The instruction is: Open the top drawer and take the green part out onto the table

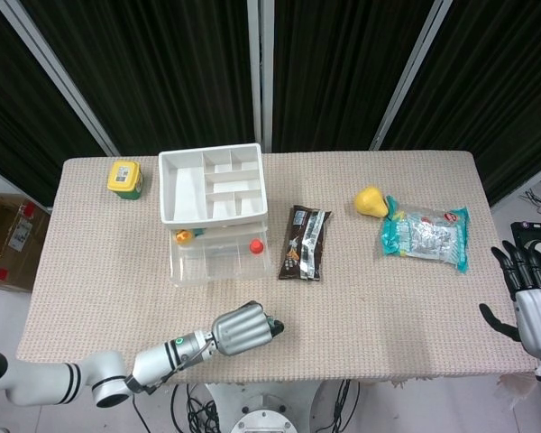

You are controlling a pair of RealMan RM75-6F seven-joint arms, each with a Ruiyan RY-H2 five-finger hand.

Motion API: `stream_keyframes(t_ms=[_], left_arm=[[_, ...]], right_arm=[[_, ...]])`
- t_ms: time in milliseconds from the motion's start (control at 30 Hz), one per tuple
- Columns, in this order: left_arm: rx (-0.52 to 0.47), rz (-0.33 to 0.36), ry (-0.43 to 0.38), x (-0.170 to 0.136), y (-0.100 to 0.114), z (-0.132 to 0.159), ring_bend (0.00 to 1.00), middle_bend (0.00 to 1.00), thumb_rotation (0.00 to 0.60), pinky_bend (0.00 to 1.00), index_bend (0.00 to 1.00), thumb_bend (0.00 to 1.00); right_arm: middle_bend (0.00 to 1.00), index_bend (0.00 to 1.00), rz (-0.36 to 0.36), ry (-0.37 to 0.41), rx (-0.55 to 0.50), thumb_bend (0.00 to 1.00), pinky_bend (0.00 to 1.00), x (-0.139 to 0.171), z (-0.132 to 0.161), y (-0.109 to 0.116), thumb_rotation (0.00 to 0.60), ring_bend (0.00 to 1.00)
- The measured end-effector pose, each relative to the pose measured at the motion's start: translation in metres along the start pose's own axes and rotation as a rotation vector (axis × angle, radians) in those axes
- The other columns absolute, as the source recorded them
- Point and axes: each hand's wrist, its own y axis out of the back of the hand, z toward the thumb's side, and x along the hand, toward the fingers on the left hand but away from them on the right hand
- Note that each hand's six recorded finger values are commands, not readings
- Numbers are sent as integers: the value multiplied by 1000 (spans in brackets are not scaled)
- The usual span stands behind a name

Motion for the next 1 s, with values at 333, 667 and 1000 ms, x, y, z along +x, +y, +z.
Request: stream_keyframes(t_ms=[333,667,1000], left_arm=[[-54,86,87,-9,21,-13,739,607,600,976,201,140],[-268,286,513,-100,61,-119,363,349,600,453,200,34],[-551,94,1032,-254,-4,-186,245,245,362,260,201,4]], right_arm=[[0,0,-4,3,2,179,0,-1,2,2,600,0],[0,0,0,16,-3,180,0,-2,4,1,600,0],[0,0,29,44,-16,207,0,-7,4,-6,600,0]])
